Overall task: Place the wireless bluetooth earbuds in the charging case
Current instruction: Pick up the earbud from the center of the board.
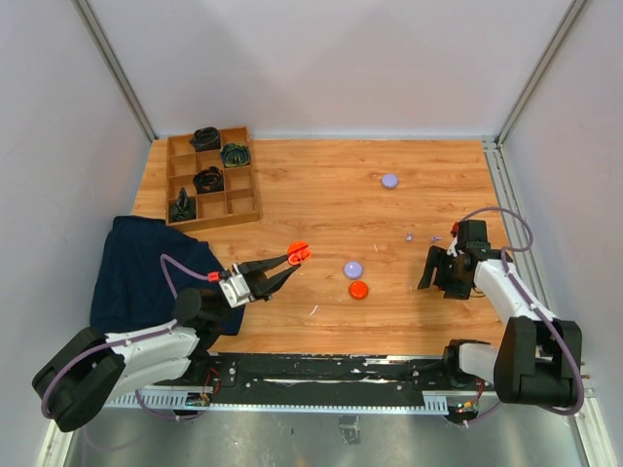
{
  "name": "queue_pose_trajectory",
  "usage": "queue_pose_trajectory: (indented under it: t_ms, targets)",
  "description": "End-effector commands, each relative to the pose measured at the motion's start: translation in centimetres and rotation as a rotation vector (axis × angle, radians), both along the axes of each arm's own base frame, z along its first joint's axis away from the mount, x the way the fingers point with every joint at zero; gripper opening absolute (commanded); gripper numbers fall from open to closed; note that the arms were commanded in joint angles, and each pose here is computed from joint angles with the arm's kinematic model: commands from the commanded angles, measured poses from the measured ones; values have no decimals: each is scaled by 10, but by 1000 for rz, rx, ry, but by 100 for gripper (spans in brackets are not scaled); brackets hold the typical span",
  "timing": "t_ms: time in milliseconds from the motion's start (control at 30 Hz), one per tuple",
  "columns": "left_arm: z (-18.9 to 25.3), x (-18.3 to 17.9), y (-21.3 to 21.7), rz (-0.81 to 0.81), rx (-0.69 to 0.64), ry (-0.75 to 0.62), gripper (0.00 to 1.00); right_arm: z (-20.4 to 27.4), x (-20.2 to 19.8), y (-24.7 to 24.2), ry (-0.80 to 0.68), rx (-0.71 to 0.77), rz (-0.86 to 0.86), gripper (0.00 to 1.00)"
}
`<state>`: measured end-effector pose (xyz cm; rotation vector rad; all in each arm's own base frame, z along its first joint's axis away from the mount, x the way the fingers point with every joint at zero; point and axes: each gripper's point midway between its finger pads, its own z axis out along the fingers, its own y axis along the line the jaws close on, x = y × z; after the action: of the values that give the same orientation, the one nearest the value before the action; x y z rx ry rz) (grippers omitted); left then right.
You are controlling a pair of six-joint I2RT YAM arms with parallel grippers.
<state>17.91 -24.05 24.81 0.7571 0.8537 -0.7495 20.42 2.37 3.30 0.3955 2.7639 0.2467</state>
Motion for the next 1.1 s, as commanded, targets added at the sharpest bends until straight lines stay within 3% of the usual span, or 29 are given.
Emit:
queue_pose_trajectory:
  t_ms: [0,500,800,1067]
  targets:
    - [10,-6,4,2,-24,-57,0,-6,11,0,-11,20,7,70]
    - [9,-6,4,6,-20,-60,0,-6,54,11,-84,91,21,68]
    - [7,-6,3,3,-21,-53,0,18,69,-3,-138,-14,106,66]
    - [7,-6,3,-2,-23,-53,0,19,59,-26,-78,-160,131,59]
